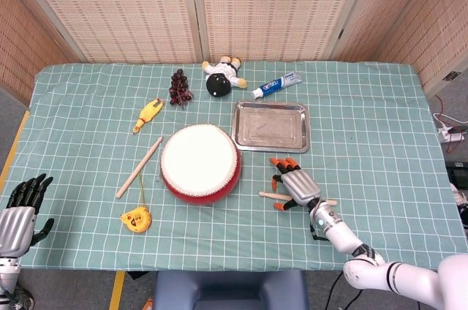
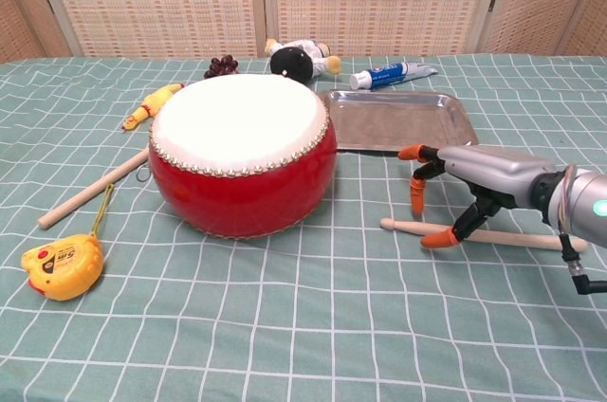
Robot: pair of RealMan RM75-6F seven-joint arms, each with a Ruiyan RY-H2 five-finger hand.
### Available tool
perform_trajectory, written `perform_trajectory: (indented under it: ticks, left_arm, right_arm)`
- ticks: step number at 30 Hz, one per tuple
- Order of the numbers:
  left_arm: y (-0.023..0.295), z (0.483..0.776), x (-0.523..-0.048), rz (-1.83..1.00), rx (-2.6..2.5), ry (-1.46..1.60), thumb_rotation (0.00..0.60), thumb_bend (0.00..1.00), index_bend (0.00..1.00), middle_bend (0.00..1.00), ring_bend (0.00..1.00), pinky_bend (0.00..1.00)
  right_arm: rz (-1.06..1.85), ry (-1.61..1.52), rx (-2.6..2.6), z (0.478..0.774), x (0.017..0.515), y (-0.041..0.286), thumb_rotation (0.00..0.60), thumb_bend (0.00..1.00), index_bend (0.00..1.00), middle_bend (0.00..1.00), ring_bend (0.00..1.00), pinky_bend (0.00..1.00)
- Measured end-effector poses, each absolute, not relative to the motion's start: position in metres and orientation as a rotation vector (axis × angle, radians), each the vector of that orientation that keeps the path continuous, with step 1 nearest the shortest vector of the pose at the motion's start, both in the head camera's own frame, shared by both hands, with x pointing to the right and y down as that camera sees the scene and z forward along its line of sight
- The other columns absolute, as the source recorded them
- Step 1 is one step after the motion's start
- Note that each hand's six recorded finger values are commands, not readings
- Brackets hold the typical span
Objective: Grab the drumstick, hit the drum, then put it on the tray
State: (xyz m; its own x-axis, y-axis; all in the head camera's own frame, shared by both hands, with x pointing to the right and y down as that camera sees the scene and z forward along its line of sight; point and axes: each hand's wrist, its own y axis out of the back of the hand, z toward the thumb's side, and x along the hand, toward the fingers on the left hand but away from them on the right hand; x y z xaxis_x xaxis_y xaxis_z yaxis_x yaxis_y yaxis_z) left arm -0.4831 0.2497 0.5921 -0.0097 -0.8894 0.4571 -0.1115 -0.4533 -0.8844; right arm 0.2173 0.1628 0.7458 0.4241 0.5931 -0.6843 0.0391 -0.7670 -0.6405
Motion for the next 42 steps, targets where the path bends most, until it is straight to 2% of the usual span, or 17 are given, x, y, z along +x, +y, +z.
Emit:
perform_trajectory:
  ticks: [4, 11, 18, 29, 36, 42]
  left_arm:
    - [0.25, 0.592, -0.484, -1.53, -1.621, 1.056, 0.6, 0.3, 0.03, 0.0, 0.0, 0.03]
    - [0.249, 0.593, -0.483, -1.526, -1.625, 1.051, 0.6, 0.3, 0.03, 0.0, 0.0, 0.03]
    - [0.249, 0.594, -0.485, -1.533, -1.622, 1.057, 0.6, 0.3, 0.03, 0.0, 0.0, 0.03]
    - [0.249, 0.592, -0.487, -1.534, -1.622, 1.067, 0.6, 0.3, 0.03, 0.0, 0.0, 0.03]
    - [0.251, 0.589, -0.489, -1.53, -1.621, 1.076, 0.6, 0.3, 0.03, 0.0, 0.0, 0.03]
    - [0.252, 0.587, -0.487, -1.522, -1.626, 1.072, 0.6, 0.3, 0.03, 0.0, 0.0, 0.03]
  right_arm:
    - [1.345, -0.539, -2.119, 0.747, 0.221, 0.162, 0.519, 0.24, 0.53, 0.0, 0.0, 0.0]
    - [1.359, -0.527, -2.084, 0.75, 0.228, 0.163, 0.566, 0.26, 0.52, 0.0, 0.0, 0.0]
    - [1.35, -0.515, -2.078, 0.752, 0.225, 0.163, 0.58, 0.27, 0.54, 0.0, 0.0, 0.0]
    - [1.345, -0.525, -2.088, 0.75, 0.224, 0.164, 0.595, 0.41, 0.63, 0.04, 0.0, 0.0]
    - [1.292, -0.704, -2.191, 0.731, 0.226, 0.156, 0.594, 0.41, 0.63, 0.06, 0.0, 0.0]
    - [1.201, -1.015, -2.396, 0.713, 0.237, 0.143, 0.586, 0.41, 0.6, 0.08, 0.0, 0.0]
